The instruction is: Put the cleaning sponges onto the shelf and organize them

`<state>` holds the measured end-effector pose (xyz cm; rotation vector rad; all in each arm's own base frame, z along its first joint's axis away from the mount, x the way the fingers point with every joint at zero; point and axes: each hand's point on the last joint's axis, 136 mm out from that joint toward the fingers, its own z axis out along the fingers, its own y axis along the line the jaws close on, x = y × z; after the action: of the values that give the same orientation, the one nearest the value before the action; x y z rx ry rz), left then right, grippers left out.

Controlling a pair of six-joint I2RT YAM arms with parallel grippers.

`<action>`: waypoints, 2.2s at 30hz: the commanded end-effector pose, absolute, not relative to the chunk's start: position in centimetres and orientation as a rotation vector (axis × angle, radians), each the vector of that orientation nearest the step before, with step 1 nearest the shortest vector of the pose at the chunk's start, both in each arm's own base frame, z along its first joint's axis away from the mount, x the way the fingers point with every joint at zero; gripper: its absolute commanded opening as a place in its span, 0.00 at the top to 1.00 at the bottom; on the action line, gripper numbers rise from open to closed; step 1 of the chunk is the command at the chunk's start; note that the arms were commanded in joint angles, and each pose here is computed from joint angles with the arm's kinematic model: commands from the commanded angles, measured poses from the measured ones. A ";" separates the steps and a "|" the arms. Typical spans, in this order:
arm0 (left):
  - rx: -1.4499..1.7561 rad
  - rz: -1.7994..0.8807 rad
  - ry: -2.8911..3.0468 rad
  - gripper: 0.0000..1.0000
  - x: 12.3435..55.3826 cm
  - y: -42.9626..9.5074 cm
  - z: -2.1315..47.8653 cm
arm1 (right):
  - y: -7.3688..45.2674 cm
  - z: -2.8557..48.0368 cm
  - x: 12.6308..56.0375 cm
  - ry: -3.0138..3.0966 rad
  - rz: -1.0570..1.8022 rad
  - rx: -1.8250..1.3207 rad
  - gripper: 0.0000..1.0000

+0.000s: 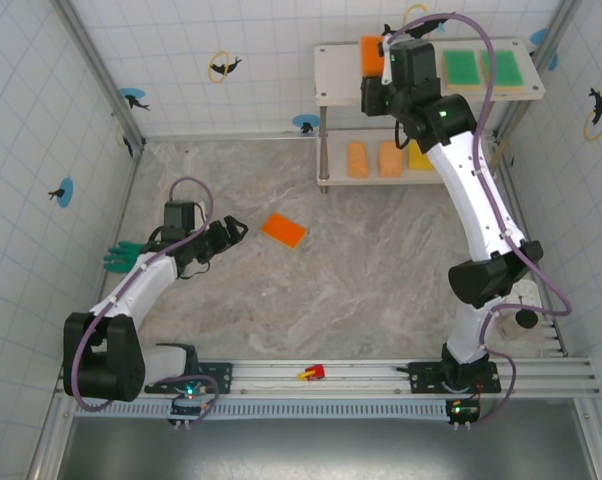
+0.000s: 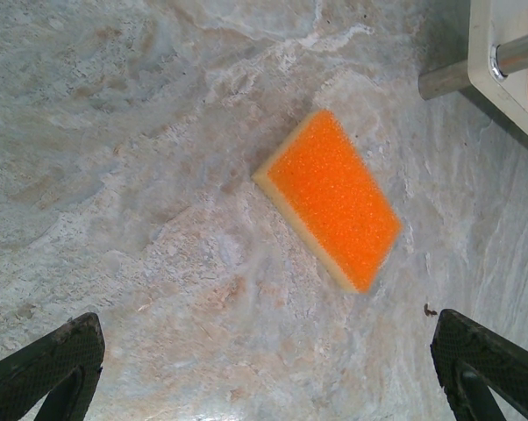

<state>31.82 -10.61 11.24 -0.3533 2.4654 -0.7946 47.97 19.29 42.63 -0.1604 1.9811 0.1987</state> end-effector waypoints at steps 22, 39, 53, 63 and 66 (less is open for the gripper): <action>-0.338 -0.789 2.455 0.03 31.9 -10.4 11.4 | 17.8 41.7 53.2 1.935 0.199 0.014 0.35; -0.337 -0.789 2.455 0.03 31.9 -10.4 11.2 | 17.4 39.7 54.5 1.965 0.154 0.020 0.30; -0.335 -0.788 2.456 0.03 32.0 -10.4 11.2 | 17.0 39.0 55.1 1.973 0.099 -0.004 0.27; -0.335 -0.789 2.454 0.03 32.1 -10.4 11.4 | 17.1 38.4 55.3 1.982 0.078 -0.040 0.27; -0.334 -0.791 2.454 0.03 32.2 -10.4 11.4 | 17.0 38.5 55.3 1.979 0.071 -0.047 0.26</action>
<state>31.76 -10.60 11.23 -0.3495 2.4650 -0.7930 54.59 17.36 36.86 -0.0582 2.0375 0.0808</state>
